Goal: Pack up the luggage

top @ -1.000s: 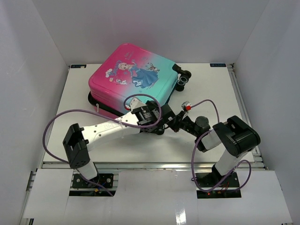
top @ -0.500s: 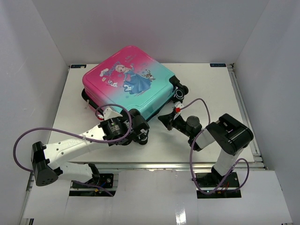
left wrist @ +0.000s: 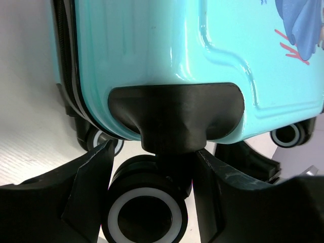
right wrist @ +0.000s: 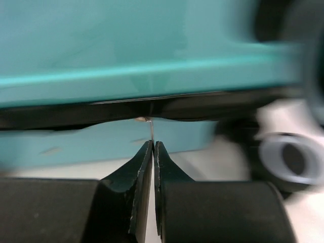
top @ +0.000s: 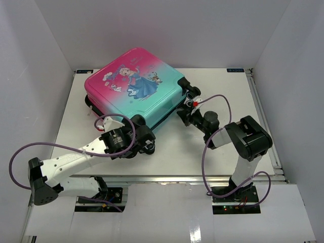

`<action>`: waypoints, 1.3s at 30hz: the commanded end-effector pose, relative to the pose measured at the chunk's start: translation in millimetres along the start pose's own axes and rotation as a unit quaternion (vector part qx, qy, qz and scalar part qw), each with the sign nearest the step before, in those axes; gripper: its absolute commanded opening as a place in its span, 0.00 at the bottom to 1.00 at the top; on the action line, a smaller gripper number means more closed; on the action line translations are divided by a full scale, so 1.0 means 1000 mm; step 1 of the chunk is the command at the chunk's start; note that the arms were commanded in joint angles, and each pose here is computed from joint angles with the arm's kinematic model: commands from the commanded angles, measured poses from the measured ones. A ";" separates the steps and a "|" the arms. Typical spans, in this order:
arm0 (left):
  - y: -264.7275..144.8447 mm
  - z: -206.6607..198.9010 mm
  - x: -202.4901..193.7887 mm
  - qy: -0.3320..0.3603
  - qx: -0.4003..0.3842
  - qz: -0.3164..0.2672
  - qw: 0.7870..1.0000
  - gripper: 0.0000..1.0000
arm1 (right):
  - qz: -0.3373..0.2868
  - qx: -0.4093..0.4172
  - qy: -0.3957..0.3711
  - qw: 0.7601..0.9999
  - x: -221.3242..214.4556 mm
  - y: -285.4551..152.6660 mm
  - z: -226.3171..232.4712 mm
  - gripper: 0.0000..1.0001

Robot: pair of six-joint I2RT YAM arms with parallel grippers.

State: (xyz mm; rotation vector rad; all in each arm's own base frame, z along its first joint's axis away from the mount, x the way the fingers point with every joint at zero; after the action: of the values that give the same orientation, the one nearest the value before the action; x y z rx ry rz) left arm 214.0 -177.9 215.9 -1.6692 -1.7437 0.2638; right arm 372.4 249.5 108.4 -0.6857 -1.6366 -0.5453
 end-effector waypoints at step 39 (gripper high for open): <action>0.019 -0.272 -0.100 0.297 -0.265 0.030 0.917 0.48 | -0.204 -0.117 0.023 0.972 0.055 0.018 -0.141 0.08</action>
State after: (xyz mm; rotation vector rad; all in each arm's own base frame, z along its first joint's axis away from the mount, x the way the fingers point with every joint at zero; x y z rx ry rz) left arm 344.7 -348.1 380.3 -1.9193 -1.3064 -0.8621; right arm 481.5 194.9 106.5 -0.6569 -1.4263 -0.7774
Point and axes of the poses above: each gripper's point midway between its finger pads, its own y axis out along the fingers, its own z axis along the line the jaws close on, x = y × z, the point moved 1 cm from there along -y, back along the fingers, and after that the axes turned 15 degrees about -y, right-handed, at the moved point
